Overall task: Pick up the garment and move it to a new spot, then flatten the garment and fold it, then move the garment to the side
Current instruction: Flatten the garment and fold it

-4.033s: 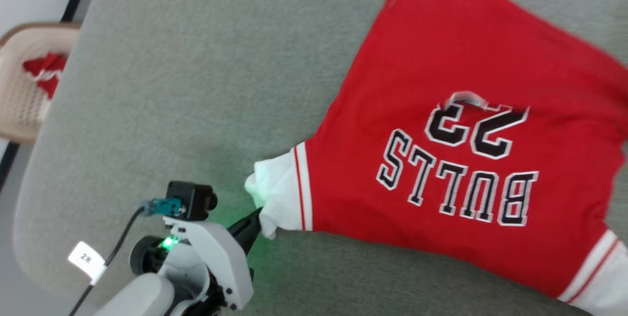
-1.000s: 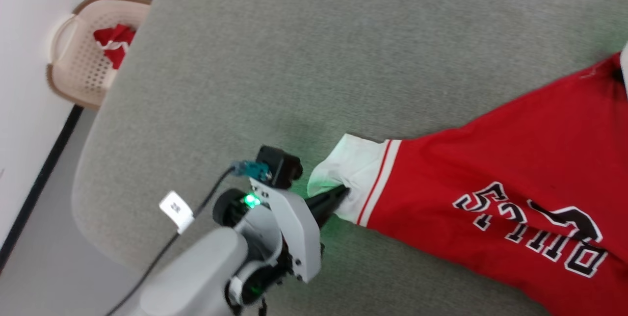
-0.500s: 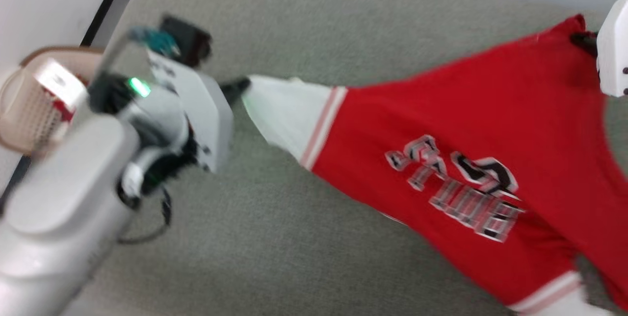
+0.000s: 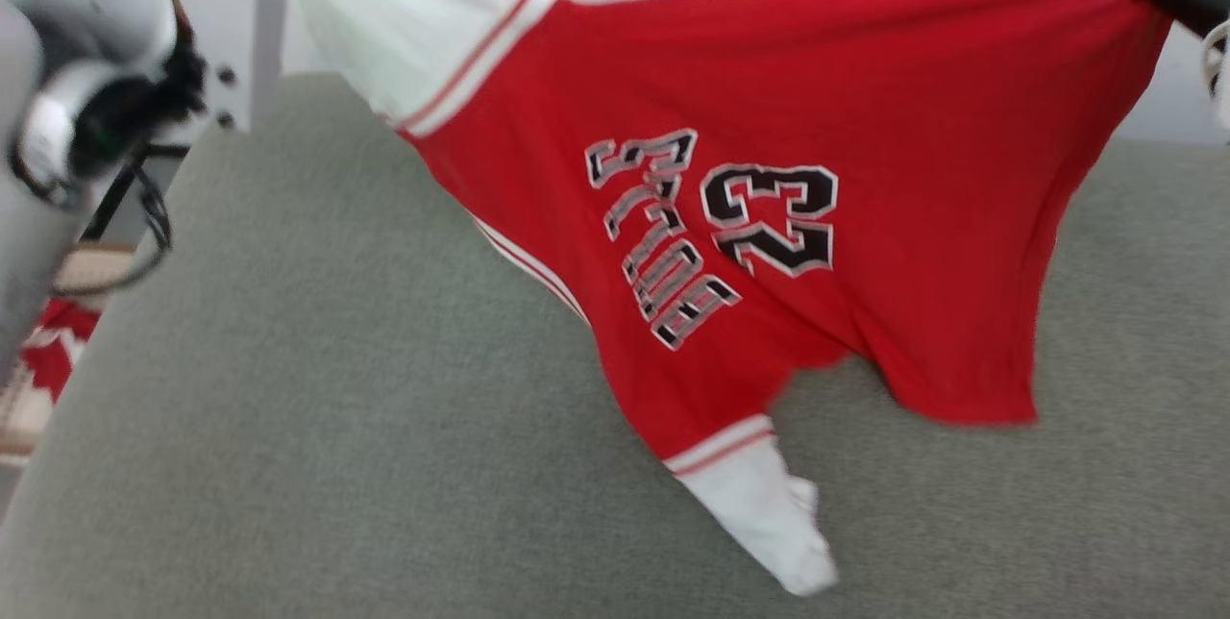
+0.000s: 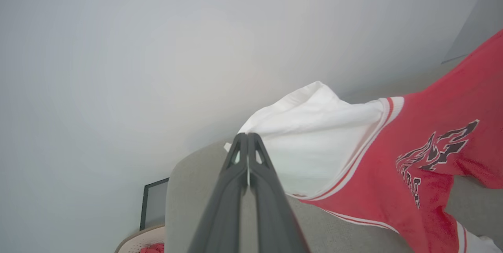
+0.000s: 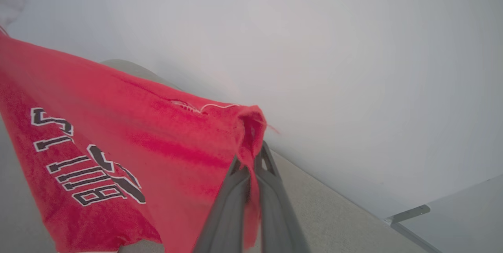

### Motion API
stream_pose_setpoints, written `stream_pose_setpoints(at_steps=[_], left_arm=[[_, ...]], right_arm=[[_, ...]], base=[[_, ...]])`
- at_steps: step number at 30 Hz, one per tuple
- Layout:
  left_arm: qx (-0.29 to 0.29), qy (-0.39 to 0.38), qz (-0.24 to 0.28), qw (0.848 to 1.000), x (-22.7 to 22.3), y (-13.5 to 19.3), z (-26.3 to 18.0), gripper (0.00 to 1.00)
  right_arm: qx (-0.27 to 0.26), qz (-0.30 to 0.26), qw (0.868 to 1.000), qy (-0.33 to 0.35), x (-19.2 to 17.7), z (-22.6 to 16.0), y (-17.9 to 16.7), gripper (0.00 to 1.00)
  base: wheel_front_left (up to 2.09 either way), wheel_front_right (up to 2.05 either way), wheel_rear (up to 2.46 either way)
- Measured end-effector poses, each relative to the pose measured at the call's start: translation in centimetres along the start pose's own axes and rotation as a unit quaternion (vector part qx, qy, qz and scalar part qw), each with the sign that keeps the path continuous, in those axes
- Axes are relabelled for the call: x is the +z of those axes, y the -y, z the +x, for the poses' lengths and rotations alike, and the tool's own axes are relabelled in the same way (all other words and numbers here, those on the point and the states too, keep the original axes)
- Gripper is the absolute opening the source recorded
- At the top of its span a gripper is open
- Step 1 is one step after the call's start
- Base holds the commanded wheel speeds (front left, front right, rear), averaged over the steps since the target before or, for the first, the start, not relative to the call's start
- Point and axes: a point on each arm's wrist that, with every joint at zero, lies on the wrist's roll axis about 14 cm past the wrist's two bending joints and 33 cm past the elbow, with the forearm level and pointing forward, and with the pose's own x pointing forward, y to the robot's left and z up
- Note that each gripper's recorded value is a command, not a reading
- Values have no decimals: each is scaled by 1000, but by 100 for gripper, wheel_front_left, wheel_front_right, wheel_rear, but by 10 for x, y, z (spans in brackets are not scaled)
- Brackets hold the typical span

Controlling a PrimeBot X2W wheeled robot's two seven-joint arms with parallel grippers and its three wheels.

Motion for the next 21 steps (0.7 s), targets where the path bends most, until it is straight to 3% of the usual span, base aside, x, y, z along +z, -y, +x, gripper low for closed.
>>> stream_pose_setpoints(at_steps=[10, 16, 21], left_arm=[[5, 101, 41, 994, 102, 1, -19, 0], [22, 138, 53, 989, 133, -7, 3, 0], [51, 176, 68, 981, 151, -12, 44, 0]], right_arm=[[-26, -1, 996, 83, 54, -66, 14, 0], [-70, -3, 992, 106, 61, -57, 47, 0], [-104, -19, 985, 136, 68, -19, 70, 0]], base=[[0, 0, 0], [0, 0, 0], [0, 0, 0]])
